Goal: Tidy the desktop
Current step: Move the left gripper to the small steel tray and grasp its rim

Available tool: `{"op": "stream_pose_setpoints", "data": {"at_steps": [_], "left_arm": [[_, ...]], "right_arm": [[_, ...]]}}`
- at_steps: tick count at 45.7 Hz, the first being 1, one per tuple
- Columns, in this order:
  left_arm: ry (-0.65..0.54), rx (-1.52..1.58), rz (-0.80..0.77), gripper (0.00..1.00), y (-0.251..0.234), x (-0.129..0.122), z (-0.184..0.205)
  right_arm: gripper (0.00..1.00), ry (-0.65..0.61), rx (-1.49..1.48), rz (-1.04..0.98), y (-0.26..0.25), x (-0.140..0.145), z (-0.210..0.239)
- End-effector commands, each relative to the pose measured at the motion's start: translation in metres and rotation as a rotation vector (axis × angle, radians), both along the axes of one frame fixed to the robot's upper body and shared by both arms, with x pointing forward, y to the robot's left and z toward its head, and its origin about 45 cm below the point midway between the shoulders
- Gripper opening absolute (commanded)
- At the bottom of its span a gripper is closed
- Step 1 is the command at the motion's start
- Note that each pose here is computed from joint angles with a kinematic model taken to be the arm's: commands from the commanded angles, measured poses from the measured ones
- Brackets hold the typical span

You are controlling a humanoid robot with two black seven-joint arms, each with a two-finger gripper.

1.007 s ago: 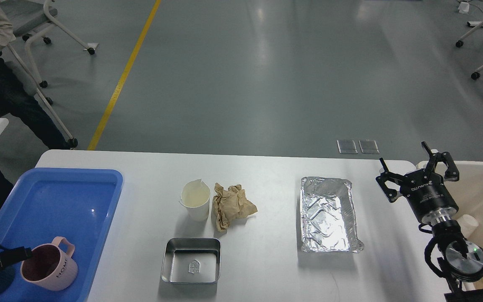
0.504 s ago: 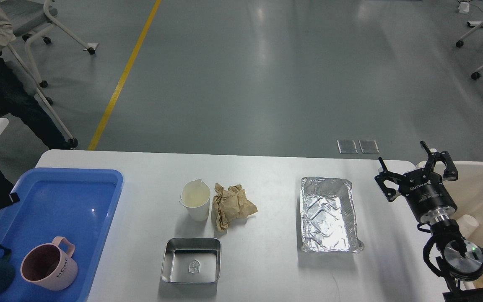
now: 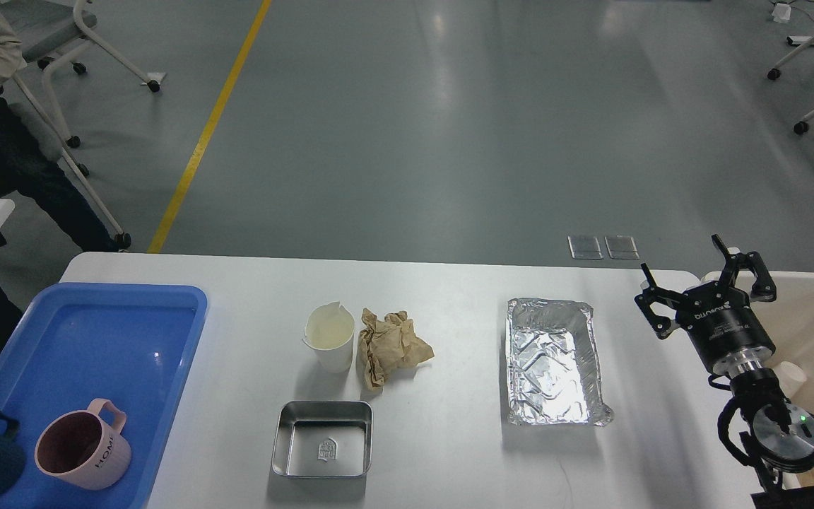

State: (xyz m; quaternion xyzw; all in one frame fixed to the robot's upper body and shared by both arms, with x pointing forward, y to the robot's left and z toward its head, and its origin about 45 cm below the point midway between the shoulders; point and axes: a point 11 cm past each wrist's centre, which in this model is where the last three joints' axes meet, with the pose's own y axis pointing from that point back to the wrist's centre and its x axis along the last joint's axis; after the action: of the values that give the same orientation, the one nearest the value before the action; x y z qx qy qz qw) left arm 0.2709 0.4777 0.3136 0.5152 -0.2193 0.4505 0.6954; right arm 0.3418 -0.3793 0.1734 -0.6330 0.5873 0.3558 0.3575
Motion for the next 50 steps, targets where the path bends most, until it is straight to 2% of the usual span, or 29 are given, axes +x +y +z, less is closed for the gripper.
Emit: {"op": "stream_pose_setpoints", "data": {"at_steps": [1, 19, 25, 27, 30, 34, 40, 50], "left_arm": [[0.005, -0.001, 0.040, 0.87, 0.008, -0.007, -0.002], [0.035, -0.082, 0.022, 0.87, -0.008, 0.008, -0.029], [0.063, -0.172, -0.049, 0.87, -0.040, 0.035, -0.051], [0.077, -0.200, -0.075, 0.91, -0.052, 0.042, -0.057], [0.102, -0.233, -0.112, 0.95, -0.068, 0.048, -0.066], [0.128, -0.275, -0.159, 0.96, -0.090, 0.052, -0.078], [0.186, -0.312, -0.218, 0.96, -0.123, 0.050, -0.103], [0.302, -0.263, -0.211, 0.96, -0.122, 0.033, -0.141]], "right_arm": [[1.00, -0.004, 0.000, 0.002, 0.001, 0.002, 0.001], [1.00, -0.003, -0.015, 0.007, 0.002, 0.003, 0.002], [1.00, 0.000, -0.015, 0.006, 0.002, 0.002, 0.001], [1.00, 0.001, -0.015, 0.006, 0.002, 0.001, 0.000], [1.00, 0.003, -0.016, 0.005, 0.001, 0.001, 0.000], [1.00, 0.004, -0.015, 0.005, 0.002, 0.000, -0.001], [1.00, 0.004, -0.015, 0.005, 0.002, 0.000, -0.001], [1.00, 0.004, -0.015, 0.005, 0.002, 0.000, -0.001]]}}
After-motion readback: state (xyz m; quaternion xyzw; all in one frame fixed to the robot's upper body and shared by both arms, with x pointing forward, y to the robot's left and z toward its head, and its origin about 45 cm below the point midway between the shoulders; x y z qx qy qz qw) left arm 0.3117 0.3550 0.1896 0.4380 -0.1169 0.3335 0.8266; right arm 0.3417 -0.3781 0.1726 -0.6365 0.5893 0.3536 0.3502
